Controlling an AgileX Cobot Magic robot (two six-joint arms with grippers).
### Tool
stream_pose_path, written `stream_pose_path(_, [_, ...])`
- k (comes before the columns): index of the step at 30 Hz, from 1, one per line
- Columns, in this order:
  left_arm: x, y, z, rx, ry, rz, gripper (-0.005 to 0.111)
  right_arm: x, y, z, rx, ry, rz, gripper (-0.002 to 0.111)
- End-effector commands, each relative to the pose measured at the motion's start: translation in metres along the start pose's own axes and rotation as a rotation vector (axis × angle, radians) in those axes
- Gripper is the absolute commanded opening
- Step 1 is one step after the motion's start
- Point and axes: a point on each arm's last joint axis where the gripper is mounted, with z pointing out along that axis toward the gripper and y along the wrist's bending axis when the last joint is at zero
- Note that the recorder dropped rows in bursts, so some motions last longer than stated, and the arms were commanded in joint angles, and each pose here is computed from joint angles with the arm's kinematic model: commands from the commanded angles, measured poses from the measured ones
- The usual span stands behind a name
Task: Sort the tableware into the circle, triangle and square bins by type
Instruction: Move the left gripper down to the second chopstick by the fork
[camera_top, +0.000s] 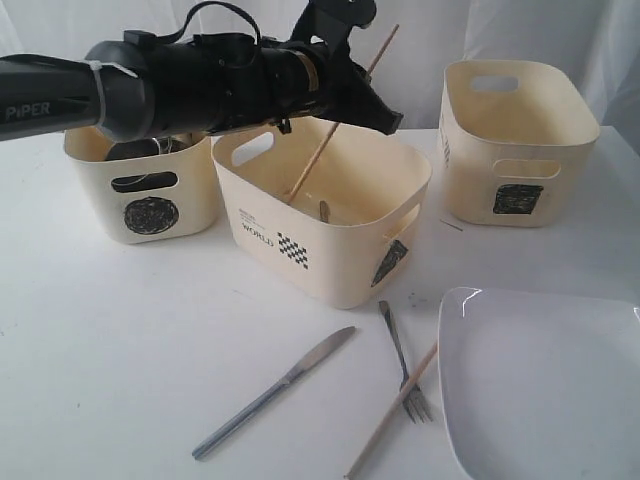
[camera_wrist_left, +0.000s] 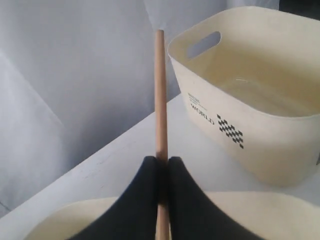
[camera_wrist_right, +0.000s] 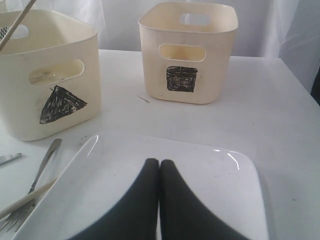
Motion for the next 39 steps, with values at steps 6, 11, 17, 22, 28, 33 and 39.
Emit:
stream_pose_path(6, [-0.006,0.002,-0.003,-0.011,-0.012,-0.142,0.031,0.000,0.000,0.000,-0.007,-0.015,-0.010,0.000])
stream_pose_path(11, [-0.008,0.001,-0.016,0.007,-0.017,-0.165,0.037,0.000,0.000,0.000,-0.007,-0.015,-0.010,0.000])
stream_pose_path(17, [0.011,-0.014,-0.070,0.132,0.016,-0.194,0.037,0.000,0.000,0.000,-0.007,-0.015,-0.010,0.000])
stream_pose_path(22, [0.030,-0.051,-0.112,0.224,0.092,-0.142,0.037,0.000,0.000,0.000,-0.007,-0.015,-0.010,0.000])
stream_pose_path(28, [0.052,-0.075,-0.118,0.337,0.188,-0.243,0.037,0.000,0.000,0.000,-0.007,-0.015,-0.010,0.000])
stream_pose_path(33, [0.057,-0.079,-0.120,0.371,0.209,-0.249,0.037,0.000,0.000,0.000,-0.007,-0.015,-0.010,0.000])
stream_pose_path(39, [0.057,-0.076,-0.119,0.338,0.205,-0.244,0.037,0.000,0.000,0.000,-0.007,-0.015,-0.010,0.000])
